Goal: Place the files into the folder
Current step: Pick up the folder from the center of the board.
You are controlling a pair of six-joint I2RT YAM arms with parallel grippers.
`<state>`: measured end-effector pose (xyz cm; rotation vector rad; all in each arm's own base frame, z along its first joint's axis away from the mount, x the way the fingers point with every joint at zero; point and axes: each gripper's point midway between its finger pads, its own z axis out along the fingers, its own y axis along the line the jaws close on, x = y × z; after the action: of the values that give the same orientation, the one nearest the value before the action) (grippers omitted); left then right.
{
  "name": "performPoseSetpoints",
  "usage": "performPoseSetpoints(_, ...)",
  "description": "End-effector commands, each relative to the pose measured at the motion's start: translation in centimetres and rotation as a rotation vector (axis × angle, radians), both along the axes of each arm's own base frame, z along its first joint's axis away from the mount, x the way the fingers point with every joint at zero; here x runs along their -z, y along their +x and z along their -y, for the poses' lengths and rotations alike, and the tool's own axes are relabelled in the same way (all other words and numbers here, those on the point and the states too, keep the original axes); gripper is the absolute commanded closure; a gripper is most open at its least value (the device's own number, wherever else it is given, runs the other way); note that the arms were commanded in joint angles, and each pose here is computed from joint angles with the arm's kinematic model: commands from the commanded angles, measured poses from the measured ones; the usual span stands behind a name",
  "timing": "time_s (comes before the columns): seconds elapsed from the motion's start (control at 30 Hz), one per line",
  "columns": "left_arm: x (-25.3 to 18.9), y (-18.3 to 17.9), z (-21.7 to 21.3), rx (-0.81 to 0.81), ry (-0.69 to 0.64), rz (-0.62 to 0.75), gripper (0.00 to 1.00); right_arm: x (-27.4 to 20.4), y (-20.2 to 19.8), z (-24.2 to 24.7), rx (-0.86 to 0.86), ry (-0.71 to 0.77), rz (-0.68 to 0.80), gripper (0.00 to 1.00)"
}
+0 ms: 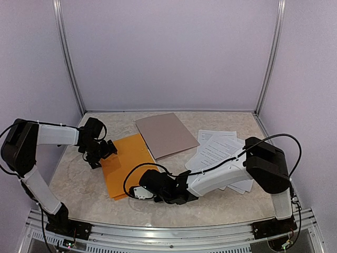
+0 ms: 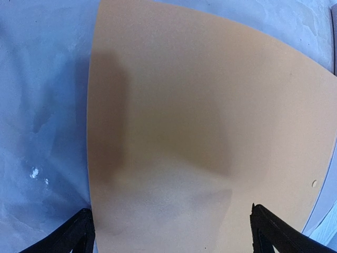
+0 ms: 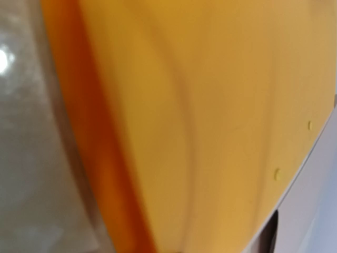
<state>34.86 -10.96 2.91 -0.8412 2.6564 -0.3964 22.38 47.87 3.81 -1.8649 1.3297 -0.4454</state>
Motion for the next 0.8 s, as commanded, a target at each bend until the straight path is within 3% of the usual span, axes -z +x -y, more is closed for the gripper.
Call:
performPoseSetpoints(0.0, 3.5, -4.1, 1.0, 0.053, -0.029, -0.179, 0.01, -0.6, 0.0, 0.0, 0.03, 0.036, 0.018, 1.0)
performPoseSetpoints(0.23, -0.5, -3.4, 0.3, 0.054, -0.045, -0.104, 0.01, -2.4, -0.4, 1.3, 0.125, 0.162, -0.05, 1.0)
performPoseSetpoints(0.4, -6.6, -1.9, -0.3, 0.053, -0.079, 0.034, 0.01, -4.0, -0.5, 2.2, 0.221, 0.297, -0.102, 1.0)
performPoseSetpoints(0.53, -10.3, -1.3, -2.1, 0.034, -0.07, 0.102, 0.01, -5.8, -0.7, 2.7, 0.29, 0.437, -0.18, 1.0)
performPoseSetpoints(0.77, -12.5, -1.2, -5.3, -0.036, -0.12, 0.159, 0.01, -8.9, 0.1, 4.9, 0.479, 0.724, -0.332, 1.0)
